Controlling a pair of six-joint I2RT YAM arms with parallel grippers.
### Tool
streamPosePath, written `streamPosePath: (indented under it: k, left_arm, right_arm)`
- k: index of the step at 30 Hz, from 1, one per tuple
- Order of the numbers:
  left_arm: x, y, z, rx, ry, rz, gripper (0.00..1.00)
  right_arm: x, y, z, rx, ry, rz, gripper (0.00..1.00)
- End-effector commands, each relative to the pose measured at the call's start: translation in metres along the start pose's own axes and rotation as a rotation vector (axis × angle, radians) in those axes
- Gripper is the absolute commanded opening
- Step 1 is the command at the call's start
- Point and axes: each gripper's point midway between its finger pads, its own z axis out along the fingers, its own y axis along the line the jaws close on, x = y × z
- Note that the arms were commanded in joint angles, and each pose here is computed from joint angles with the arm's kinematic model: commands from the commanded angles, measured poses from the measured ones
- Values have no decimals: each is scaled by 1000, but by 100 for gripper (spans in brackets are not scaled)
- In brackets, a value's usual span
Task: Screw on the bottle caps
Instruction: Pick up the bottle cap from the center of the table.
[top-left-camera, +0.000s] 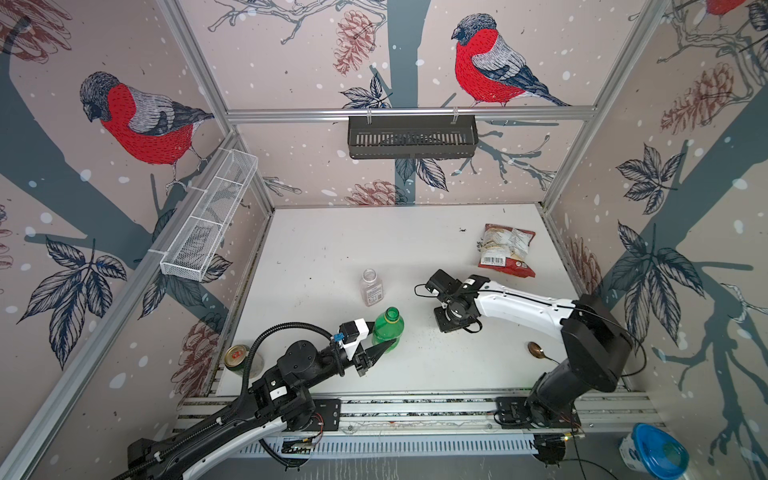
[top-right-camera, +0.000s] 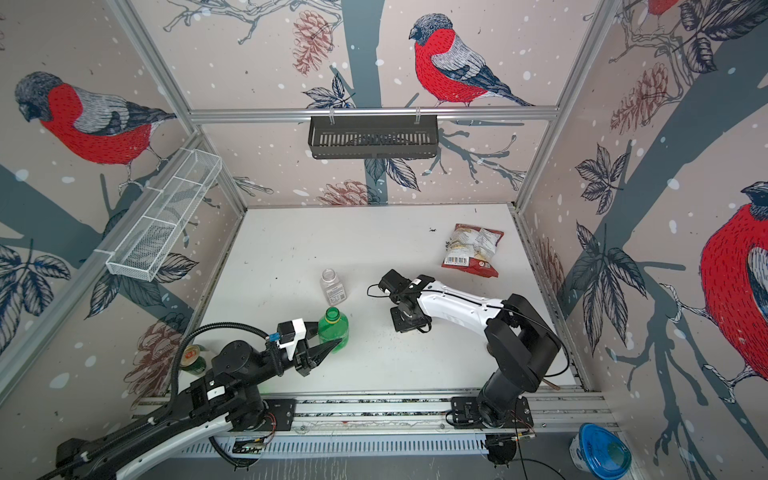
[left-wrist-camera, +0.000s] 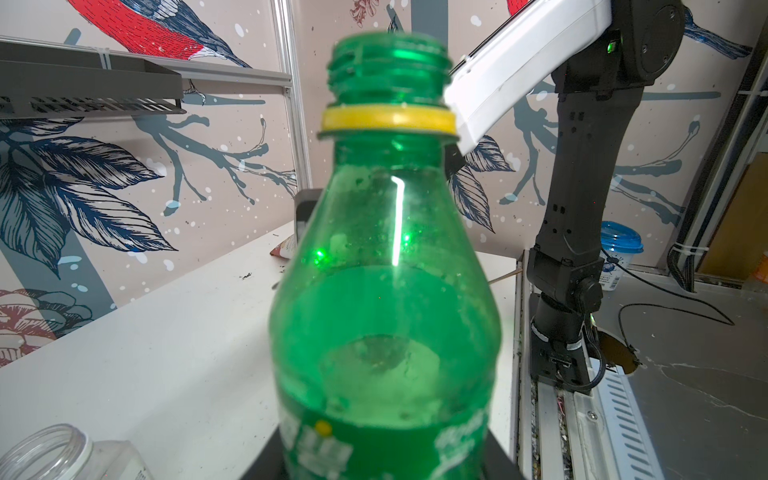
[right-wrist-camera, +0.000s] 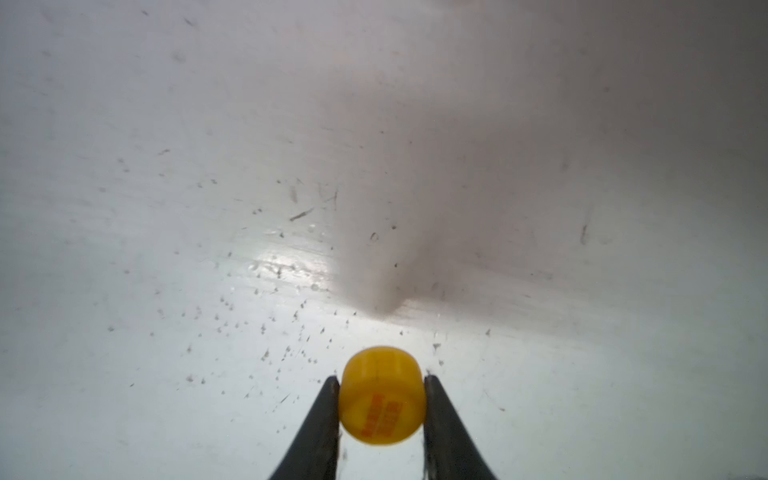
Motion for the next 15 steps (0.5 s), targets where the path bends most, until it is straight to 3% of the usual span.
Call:
streamPosePath:
  k: [1,5,15]
  left_arm:
    - [-7,1,0,-7,-28,10,30]
    - [-4,2,0,-13,-22,15,28]
    - [3,-3,3,15,-1,18,27]
  right_arm:
    - [1,1,-28,22,-38,-50,32]
    - [-6,14,-83,-16,-143,-112,32]
    - [-5,64,-219,-275,-357,-290,32]
